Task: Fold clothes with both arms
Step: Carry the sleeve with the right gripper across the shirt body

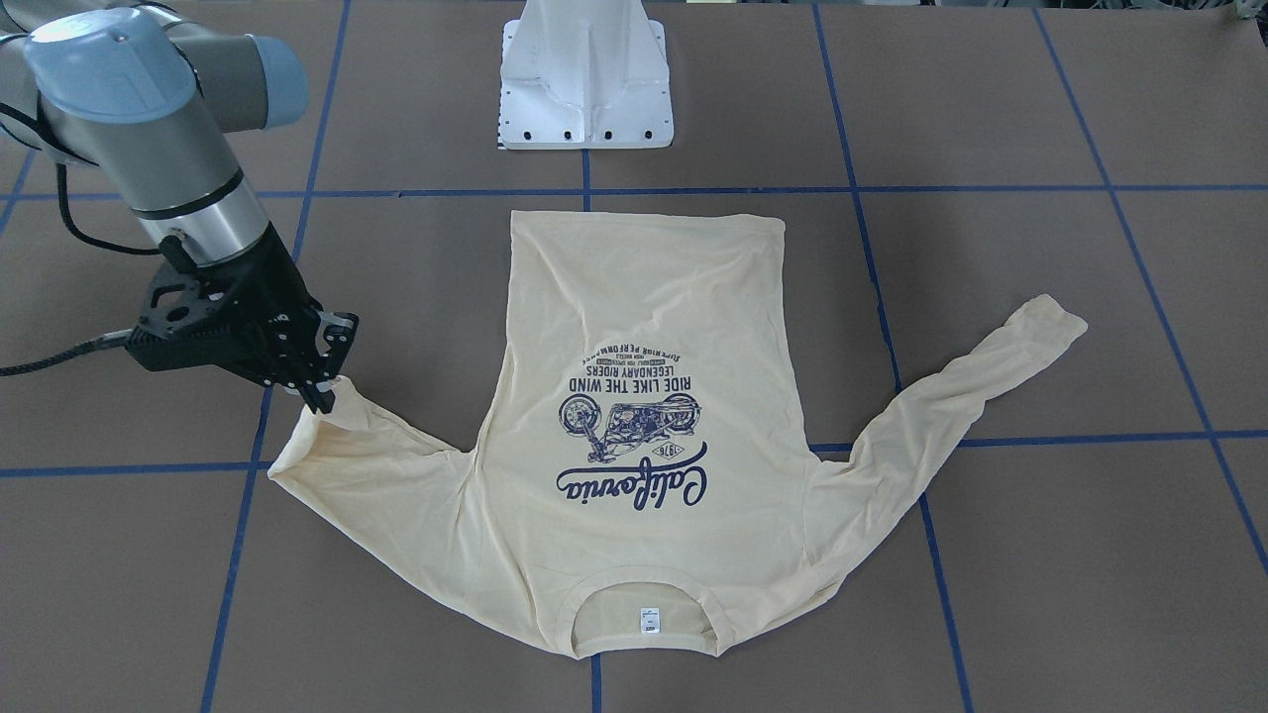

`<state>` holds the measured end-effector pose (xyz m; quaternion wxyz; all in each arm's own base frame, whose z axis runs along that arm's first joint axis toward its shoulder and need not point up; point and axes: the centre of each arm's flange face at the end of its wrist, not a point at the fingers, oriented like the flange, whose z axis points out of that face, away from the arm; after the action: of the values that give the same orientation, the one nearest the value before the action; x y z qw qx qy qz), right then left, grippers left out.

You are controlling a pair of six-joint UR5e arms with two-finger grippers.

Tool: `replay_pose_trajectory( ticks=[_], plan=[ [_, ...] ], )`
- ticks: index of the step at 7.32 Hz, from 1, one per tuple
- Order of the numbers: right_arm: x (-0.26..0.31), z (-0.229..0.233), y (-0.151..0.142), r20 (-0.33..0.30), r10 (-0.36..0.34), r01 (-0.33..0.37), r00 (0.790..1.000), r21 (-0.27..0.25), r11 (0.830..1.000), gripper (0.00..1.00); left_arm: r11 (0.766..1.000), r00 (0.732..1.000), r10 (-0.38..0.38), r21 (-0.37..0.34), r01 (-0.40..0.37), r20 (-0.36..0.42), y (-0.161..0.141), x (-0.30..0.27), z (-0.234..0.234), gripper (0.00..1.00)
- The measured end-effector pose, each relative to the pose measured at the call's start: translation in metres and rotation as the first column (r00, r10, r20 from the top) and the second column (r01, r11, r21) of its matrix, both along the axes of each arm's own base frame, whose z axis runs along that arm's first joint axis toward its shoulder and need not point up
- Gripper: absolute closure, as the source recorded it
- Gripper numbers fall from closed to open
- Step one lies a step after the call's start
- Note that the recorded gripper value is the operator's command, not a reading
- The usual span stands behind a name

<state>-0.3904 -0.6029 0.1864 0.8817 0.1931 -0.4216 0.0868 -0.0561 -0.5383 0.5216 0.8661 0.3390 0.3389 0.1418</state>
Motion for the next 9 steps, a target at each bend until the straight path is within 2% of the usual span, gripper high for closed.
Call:
replay_pose_trajectory(
  ticks=[2,3,6,9],
  plan=[
    [-0.071,-0.053,-0.022,0.058,0.069,-0.069,0.996,0.000,0.998,1.00,1.000,1.000,-0.002,-0.004,0.002,-0.001,-0.001,0.000,0.001,0.00],
    [-0.110,-0.079,-0.022,0.086,0.091,-0.092,0.992,0.006,0.996,1.00,1.000,1.000,-0.002,-0.006,0.002,-0.001,-0.002,0.001,0.002,0.00],
    [-0.212,-0.154,0.016,0.143,0.088,-0.096,0.986,0.048,0.994,1.00,1.000,1.000,-0.001,-0.012,0.001,-0.002,-0.004,0.002,0.004,0.00],
    [-0.277,-0.201,0.032,0.152,0.103,-0.113,0.983,0.055,0.992,1.00,1.000,1.000,-0.004,-0.017,0.004,-0.004,-0.005,0.002,0.006,0.00]
  ],
)
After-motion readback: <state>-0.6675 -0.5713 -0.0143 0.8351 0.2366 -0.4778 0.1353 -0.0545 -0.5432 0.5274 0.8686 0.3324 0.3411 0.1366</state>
